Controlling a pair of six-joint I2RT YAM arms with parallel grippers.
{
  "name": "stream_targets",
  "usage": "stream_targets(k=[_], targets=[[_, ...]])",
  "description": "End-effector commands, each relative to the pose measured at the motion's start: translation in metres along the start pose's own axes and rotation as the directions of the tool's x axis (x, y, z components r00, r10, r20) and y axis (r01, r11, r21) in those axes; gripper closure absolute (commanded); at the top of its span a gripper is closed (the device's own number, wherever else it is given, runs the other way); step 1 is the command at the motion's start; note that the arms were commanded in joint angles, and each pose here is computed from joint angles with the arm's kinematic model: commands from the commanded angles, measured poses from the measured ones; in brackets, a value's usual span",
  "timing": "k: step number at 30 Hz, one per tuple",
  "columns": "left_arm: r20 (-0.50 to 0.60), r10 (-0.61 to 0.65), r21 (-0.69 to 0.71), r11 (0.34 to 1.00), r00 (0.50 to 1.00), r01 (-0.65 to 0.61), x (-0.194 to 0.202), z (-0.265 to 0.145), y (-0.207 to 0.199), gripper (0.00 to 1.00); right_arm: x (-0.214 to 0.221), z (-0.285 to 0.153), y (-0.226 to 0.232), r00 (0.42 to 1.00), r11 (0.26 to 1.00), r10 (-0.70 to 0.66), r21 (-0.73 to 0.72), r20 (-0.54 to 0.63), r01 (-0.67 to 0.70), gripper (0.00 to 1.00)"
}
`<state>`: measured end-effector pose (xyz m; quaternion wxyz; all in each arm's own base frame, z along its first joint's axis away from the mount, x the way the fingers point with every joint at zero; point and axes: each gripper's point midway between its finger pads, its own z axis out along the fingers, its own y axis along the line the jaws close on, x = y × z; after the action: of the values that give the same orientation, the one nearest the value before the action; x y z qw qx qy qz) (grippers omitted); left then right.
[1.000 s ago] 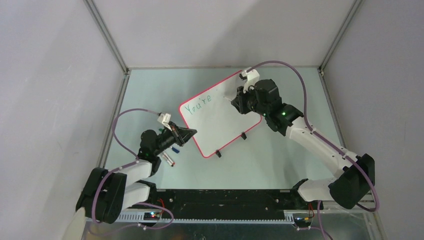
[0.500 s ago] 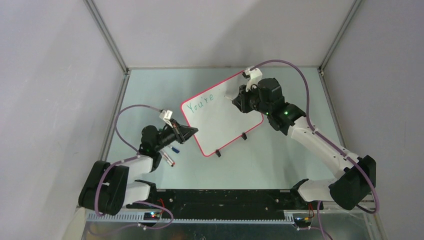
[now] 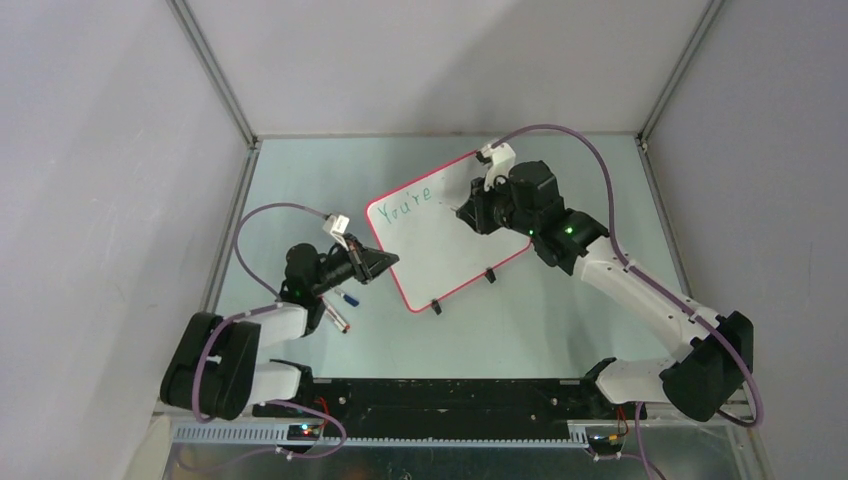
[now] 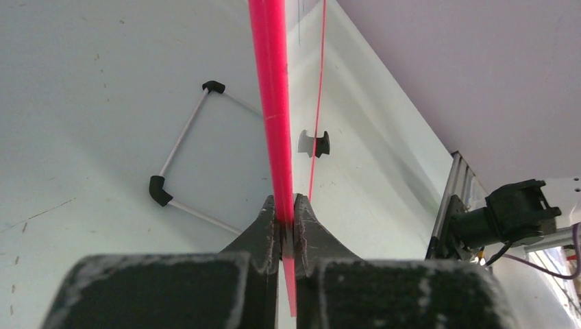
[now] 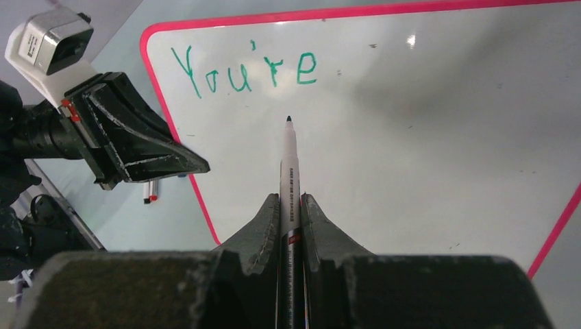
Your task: Write a sentence on the whiteboard
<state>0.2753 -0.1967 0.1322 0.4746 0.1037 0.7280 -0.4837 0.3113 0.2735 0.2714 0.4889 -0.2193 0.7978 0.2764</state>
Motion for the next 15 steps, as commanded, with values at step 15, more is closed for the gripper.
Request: stream_targets(k=[15], targets=[[-0.076, 0.056, -0.115, 0.991, 0.995, -0.065, 0.018, -0.007, 0.022, 0.99, 0.003, 0.017, 0.032, 0.998, 0.998, -0.045, -0.053, -0.043, 0.042, 1.00]])
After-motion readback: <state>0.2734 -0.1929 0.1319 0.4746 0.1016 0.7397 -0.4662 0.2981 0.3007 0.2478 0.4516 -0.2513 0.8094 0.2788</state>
